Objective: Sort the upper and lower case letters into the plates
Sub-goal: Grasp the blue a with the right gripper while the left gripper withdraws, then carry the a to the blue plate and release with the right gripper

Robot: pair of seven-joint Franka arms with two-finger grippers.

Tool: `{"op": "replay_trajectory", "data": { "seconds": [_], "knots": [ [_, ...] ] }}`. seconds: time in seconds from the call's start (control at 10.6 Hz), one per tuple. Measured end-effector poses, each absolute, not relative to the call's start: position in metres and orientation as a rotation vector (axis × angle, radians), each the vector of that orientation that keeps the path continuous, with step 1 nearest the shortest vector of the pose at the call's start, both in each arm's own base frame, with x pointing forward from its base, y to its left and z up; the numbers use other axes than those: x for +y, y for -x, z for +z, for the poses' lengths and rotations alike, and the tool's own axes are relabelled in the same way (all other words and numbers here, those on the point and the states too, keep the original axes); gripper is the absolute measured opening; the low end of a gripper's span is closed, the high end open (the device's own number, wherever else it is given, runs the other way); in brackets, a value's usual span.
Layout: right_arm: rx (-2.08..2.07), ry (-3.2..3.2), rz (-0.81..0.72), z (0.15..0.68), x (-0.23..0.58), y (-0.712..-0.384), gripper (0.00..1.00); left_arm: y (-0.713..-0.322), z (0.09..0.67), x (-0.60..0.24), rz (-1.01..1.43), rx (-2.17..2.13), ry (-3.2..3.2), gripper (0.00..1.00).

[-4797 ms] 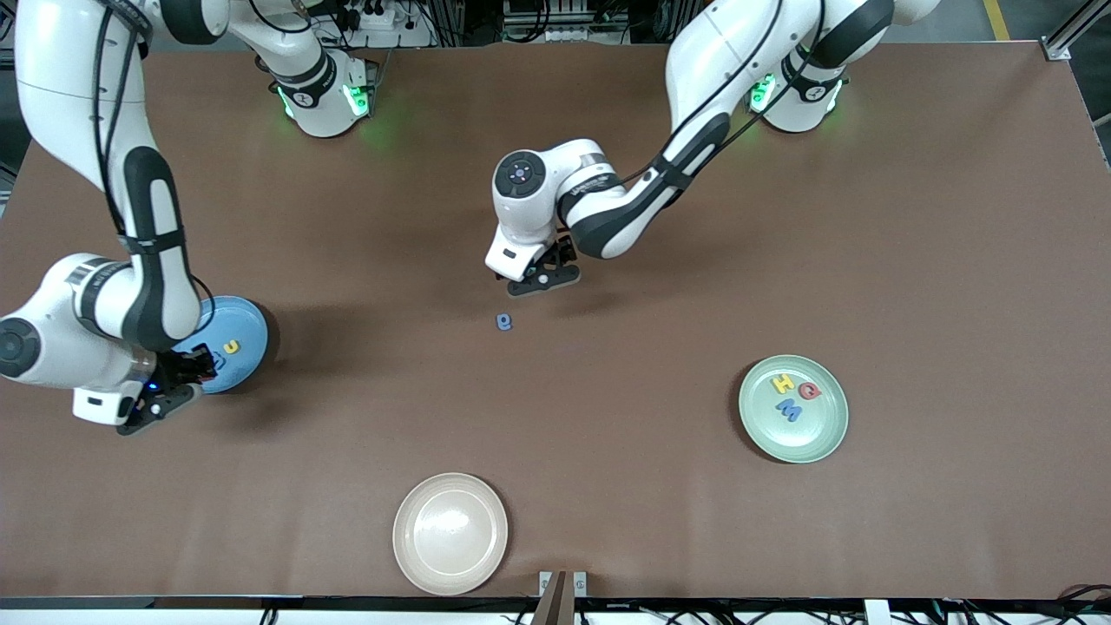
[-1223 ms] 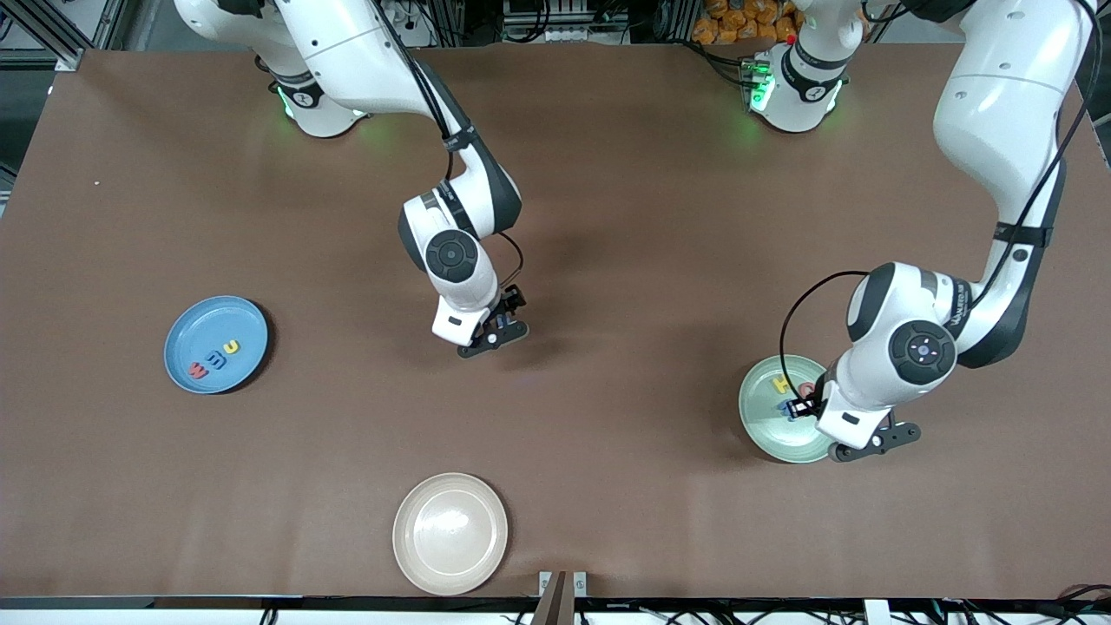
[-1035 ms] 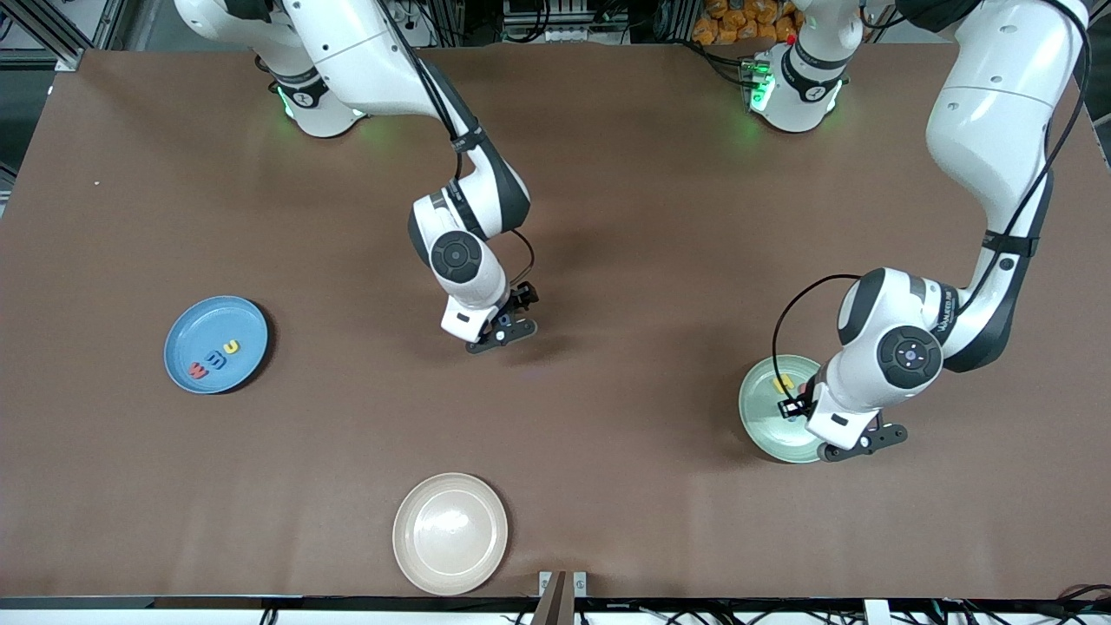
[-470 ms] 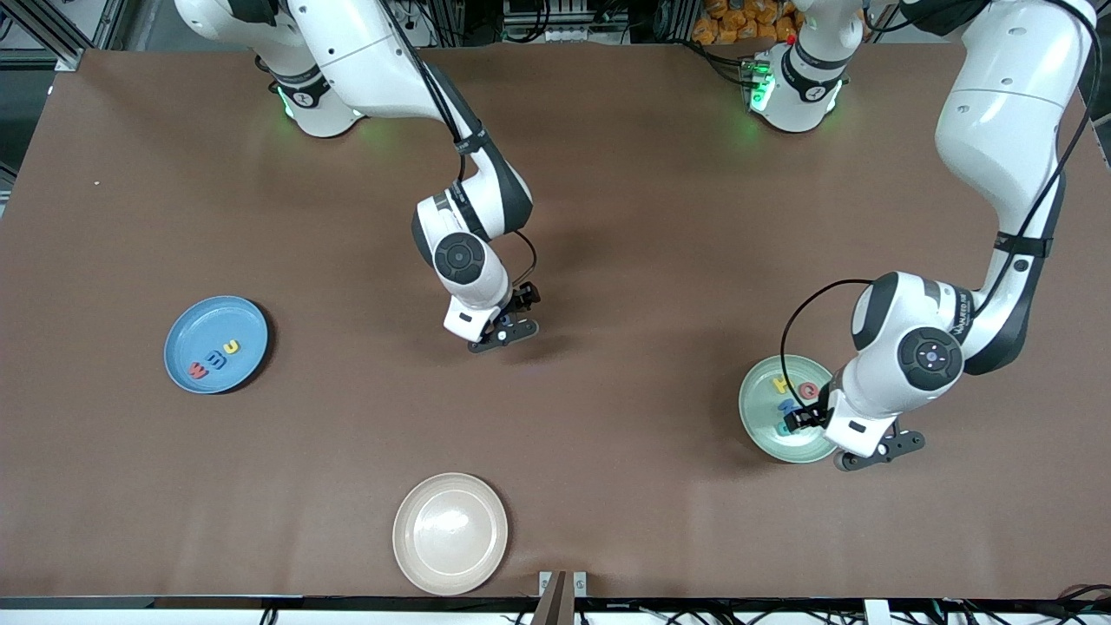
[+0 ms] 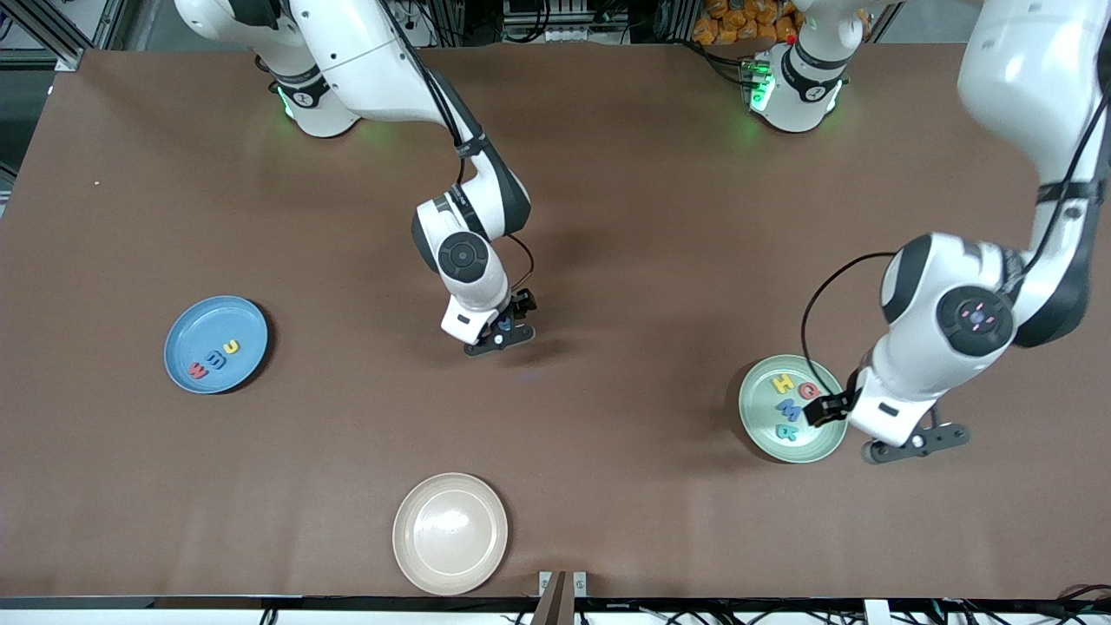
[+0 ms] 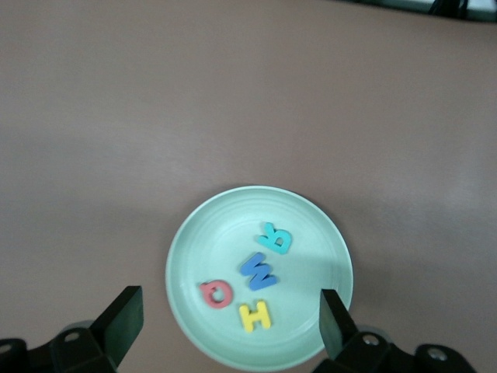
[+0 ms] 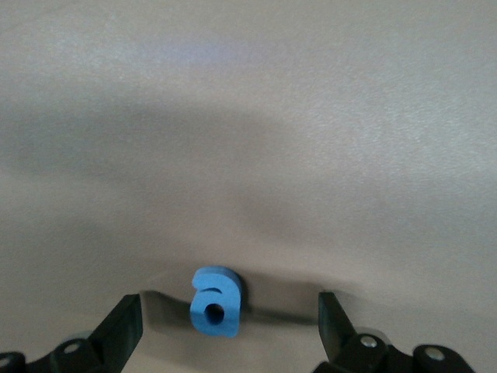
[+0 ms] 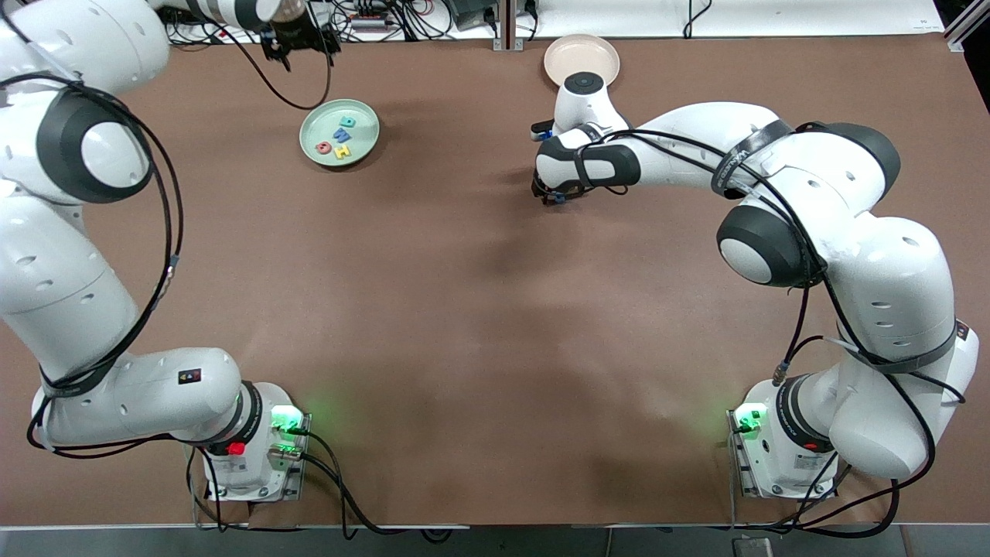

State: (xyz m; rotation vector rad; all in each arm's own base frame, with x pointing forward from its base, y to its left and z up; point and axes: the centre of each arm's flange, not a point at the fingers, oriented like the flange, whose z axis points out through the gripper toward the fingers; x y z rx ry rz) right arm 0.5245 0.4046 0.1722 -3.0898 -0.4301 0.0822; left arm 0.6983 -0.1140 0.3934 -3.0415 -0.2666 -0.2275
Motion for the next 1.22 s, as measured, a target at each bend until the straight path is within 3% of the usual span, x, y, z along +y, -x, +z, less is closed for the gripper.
{"op": "replay_trajectory", "data": {
  "seconds": [0.47,0.85,1.22],
  "knots": [
    [-0.417,3.093,0.059,0.181,0.405,-0.53,0.27,-0.651,0.542,-0.099,-0.298,-0.241,3.092,1.0],
    [-0.392,3.094,0.046,0.184,0.392,-0.543,0.27,-0.622,0.597,-0.063,-0.277,-0.155,3.159,1.0],
    [-0.444,3.066,0.096,0.221,0.309,-0.595,0.27,-0.583,0.633,-0.043,-0.142,-0.148,3.136,1.0]
  ]
}}
